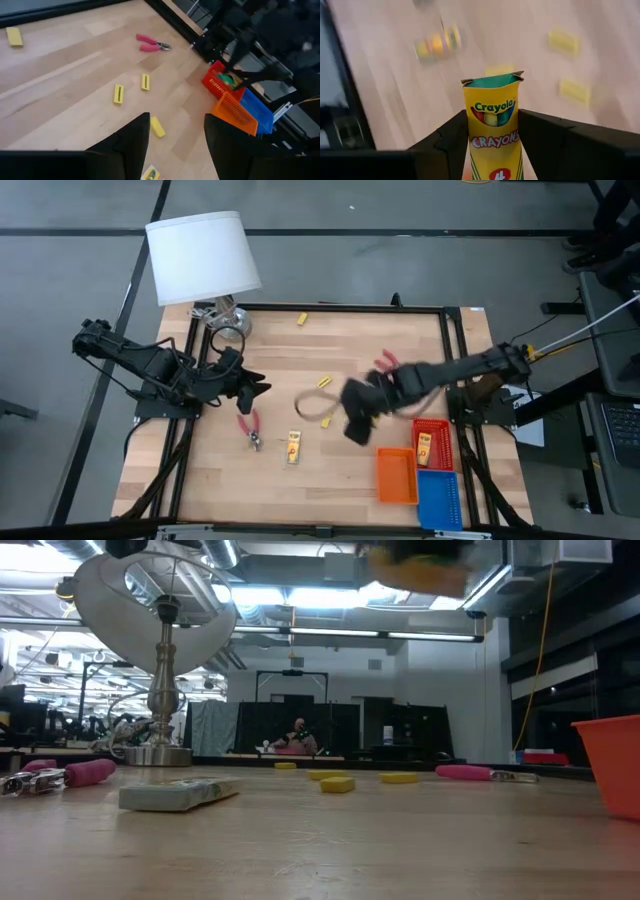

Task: Pick & Place School Supplies
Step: Put the yellow crayon box into the red basket

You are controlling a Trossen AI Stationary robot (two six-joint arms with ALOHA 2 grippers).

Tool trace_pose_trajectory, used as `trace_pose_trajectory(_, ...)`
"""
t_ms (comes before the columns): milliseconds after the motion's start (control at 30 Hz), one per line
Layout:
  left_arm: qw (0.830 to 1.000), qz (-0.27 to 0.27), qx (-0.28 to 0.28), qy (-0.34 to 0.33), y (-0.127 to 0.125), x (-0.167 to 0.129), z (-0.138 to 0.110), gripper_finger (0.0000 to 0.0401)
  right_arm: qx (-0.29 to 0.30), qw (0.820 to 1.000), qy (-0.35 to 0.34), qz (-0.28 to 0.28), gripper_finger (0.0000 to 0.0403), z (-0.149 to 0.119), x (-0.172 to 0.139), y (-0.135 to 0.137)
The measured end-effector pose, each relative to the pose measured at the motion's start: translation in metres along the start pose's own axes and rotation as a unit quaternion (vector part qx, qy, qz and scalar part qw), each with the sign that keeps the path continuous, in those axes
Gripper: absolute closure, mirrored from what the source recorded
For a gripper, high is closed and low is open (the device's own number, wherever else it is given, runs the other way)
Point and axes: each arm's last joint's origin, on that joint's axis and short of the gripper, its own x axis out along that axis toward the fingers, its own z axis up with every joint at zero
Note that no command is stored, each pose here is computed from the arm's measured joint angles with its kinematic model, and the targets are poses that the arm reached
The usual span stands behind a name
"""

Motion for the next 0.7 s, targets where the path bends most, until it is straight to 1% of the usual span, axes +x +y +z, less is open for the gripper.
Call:
trace_pose_trajectory(100,1.000,-0.004,0.007,0.007,0.000,0.000,0.000,0.0216,0.038,0.997,0.031,-0.052,0.0238,-0.029,-0.005,0.014)
trace_pose_trajectory(200,1.000,-0.008,0.013,0.012,0.000,0.000,-0.001,0.0216,0.087,0.991,0.046,-0.095,0.0238,-0.055,-0.011,0.025)
trace_pose_trajectory(300,1.000,-0.012,0.021,0.018,-0.001,0.000,-0.001,0.0216,0.142,0.978,0.053,-0.141,0.0238,-0.080,-0.019,0.033)
trace_pose_trajectory(400,0.999,-0.013,0.025,0.018,-0.001,0.000,-0.001,0.0216,0.195,0.965,0.050,-0.170,0.0238,-0.103,-0.026,0.040)
trace_pose_trajectory(467,0.999,-0.017,0.030,0.021,-0.001,0.000,-0.001,0.0216,0.225,0.957,0.043,-0.177,0.0238,-0.115,-0.022,0.044)
trace_pose_trajectory(567,0.999,-0.030,0.034,0.020,-0.003,0.000,0.000,0.0216,0.250,0.944,0.055,-0.208,0.0240,-0.138,-0.010,0.045)
trace_pose_trajectory(700,0.998,-0.041,0.032,0.020,-0.005,0.000,0.001,0.0216,0.272,0.924,0.069,-0.261,0.0240,-0.166,0.008,0.036)
